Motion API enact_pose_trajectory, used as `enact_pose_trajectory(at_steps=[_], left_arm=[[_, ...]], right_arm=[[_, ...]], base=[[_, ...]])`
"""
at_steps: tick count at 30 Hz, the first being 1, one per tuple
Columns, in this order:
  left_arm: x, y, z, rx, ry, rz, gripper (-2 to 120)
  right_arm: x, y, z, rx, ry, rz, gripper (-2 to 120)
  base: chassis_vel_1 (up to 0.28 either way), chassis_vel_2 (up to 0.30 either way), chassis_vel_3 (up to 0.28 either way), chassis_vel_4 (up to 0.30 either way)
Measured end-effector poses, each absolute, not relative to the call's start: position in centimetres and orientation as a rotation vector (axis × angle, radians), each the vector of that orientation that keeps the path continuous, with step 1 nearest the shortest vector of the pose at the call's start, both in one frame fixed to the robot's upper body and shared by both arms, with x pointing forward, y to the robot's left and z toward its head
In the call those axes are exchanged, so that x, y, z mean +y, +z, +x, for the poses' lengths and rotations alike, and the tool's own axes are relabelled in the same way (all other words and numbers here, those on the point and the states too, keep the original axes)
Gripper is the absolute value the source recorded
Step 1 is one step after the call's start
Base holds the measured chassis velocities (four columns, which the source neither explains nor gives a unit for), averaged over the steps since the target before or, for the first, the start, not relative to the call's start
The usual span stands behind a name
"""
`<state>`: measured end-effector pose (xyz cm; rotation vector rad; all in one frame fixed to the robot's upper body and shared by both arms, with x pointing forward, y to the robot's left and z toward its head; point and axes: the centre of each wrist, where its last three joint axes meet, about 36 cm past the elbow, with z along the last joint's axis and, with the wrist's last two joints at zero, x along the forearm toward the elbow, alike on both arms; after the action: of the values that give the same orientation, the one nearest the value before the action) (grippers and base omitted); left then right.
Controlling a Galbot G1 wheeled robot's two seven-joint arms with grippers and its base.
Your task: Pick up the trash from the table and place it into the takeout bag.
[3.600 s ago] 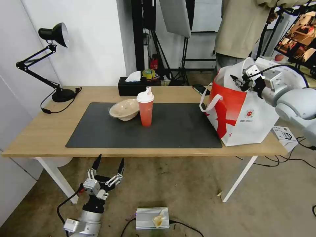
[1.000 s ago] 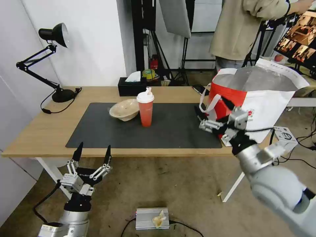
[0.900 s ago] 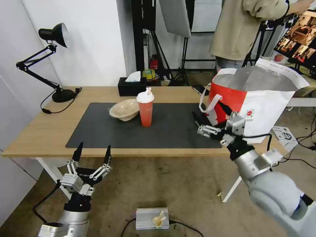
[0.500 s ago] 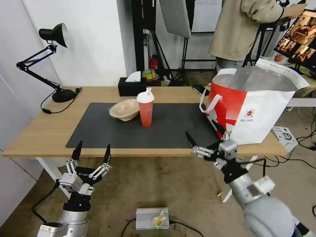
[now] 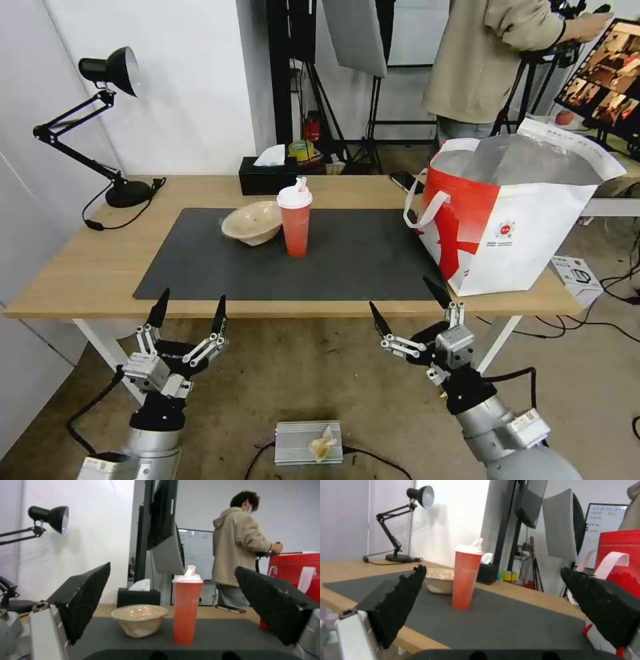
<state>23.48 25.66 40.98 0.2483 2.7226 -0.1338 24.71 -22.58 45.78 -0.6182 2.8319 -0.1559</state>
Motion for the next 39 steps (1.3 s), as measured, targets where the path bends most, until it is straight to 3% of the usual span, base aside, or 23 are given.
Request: enact_pose_trajectory(at_steps=[28,39], left_arm=[[25.9,39.7,23.3,2.746,-0.146,0.269,100],[25.8,38.8,23.0,2.755,-0.14,0.264,100]], right_arm=[[-22.5,45.0,23.8,2.852,-0.158,-0.624,100],[-23.0,45.2,26.4,2.844,-0.137,-0.715,100]], base=[[0.0,0.0,0.0,0.0],[0.0,0.0,0.0,0.0]])
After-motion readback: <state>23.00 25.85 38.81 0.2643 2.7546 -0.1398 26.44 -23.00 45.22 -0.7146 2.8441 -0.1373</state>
